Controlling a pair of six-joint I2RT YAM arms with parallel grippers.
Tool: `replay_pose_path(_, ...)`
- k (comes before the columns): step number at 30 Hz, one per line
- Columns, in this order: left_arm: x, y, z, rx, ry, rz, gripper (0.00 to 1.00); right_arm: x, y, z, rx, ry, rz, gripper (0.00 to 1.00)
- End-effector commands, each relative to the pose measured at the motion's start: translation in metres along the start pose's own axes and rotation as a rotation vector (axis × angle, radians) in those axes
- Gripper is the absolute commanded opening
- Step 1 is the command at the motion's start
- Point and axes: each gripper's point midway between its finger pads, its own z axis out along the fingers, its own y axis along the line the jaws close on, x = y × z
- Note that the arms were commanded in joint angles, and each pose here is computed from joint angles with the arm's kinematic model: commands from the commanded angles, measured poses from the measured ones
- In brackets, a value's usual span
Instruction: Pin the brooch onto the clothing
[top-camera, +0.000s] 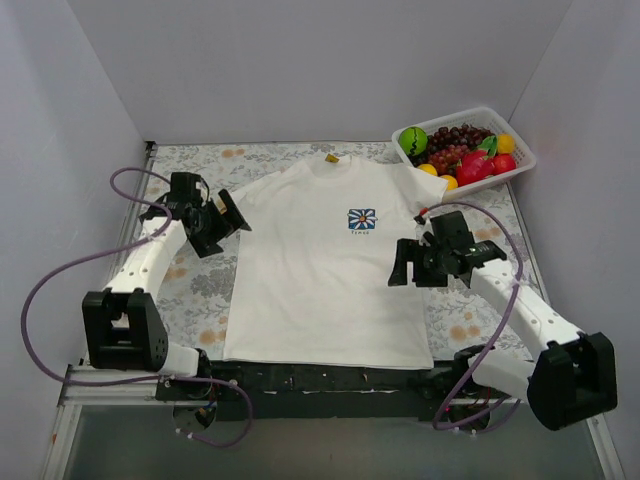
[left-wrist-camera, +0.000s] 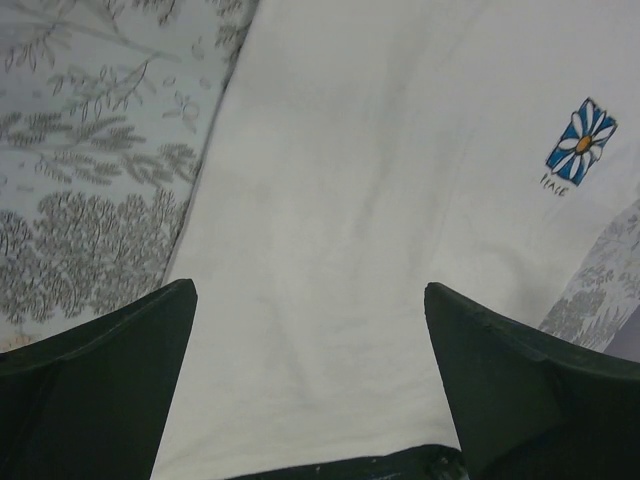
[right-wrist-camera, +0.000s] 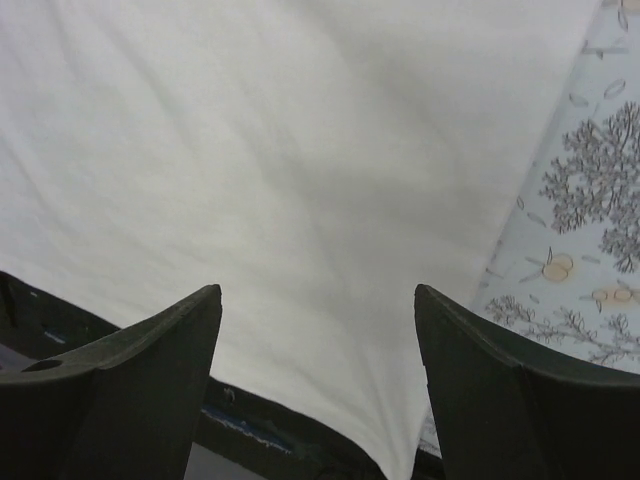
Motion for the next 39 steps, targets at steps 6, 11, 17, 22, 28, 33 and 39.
replay_pose_path(6,-0.099,-0.079,0.046,0.071,-0.113,0.111,0.86,-0.103,0.026,0.043,0.042,-0.205,-0.148,0.78)
replay_pose_path(11,-0.102,-0.103,0.079,0.021,-0.11,0.174,0.86,-0.11,0.022,0.075,0.105,-0.163,-0.173,0.77)
replay_pose_path(17,-0.083,-0.12,0.11,0.008,-0.059,0.235,0.84,-0.086,0.005,0.106,0.147,-0.073,-0.166,0.79)
replay_pose_path(22,-0.045,-0.101,0.13,-0.031,0.013,0.244,0.84,-0.07,-0.018,0.113,0.236,-0.04,-0.157,0.8)
replay_pose_path(28,0.014,-0.05,0.142,-0.101,0.137,0.205,0.84,-0.052,-0.035,0.111,0.295,0.0,-0.155,0.8)
replay_pose_path(33,0.032,-0.025,0.139,-0.152,0.154,0.192,0.85,-0.036,-0.048,0.11,0.34,0.039,-0.157,0.81)
replay_pose_path(39,0.041,-0.014,0.133,-0.174,0.16,0.185,0.86,-0.024,-0.051,0.105,0.346,0.063,-0.145,0.81)
